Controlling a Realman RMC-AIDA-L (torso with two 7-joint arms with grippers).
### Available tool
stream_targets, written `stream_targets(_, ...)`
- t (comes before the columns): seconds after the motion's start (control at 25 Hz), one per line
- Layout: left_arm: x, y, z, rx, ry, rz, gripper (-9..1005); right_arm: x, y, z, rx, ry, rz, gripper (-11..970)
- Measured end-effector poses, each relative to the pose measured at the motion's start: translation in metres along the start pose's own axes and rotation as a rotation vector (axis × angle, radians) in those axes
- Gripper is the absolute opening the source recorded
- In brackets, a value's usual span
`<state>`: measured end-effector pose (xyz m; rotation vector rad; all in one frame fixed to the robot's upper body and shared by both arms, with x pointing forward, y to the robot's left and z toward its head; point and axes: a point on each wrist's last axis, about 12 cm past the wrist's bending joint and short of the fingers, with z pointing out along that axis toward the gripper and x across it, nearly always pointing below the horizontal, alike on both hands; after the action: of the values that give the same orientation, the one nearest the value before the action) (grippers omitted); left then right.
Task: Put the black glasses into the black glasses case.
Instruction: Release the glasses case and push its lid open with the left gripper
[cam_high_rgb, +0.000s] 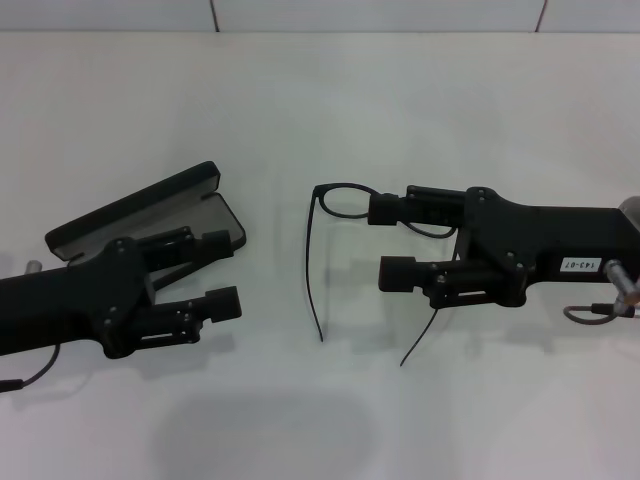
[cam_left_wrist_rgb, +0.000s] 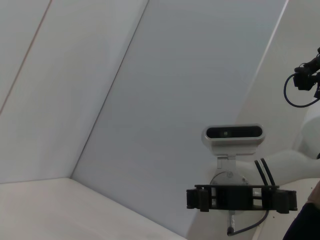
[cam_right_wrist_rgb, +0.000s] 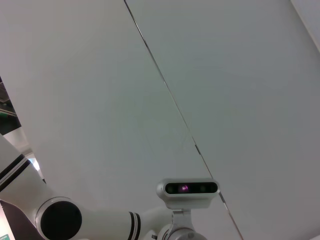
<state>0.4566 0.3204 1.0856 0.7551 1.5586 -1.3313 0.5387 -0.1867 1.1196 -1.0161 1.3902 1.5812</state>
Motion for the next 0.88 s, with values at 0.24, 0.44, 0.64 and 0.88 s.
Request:
stream_targets(0.24, 0.001, -0.001, 0.0, -0.001, 0.0, 0.001, 795, 0.001, 0.001, 0.001, -0.003, 0.0, 0.002, 828)
stream_targets(0.44, 0.0, 0.0, -0.001, -0.001, 0.001, 0.003, 792, 0.003, 0.001, 0.001, 0.001, 0.0, 0.005, 828)
stream_targets(0.64, -0.001, 0.0, 0.0, -0.004, -0.01, 0.007, 789, 0.005, 0.001, -0.003, 0.028, -0.025, -0.022, 828)
stream_targets(0.88, -0.042, 0.017, 0.008, -0.1, -0.034, 0.02, 786, 0.01, 0.006, -0.04, 0.226, -0.221, -0.139, 828)
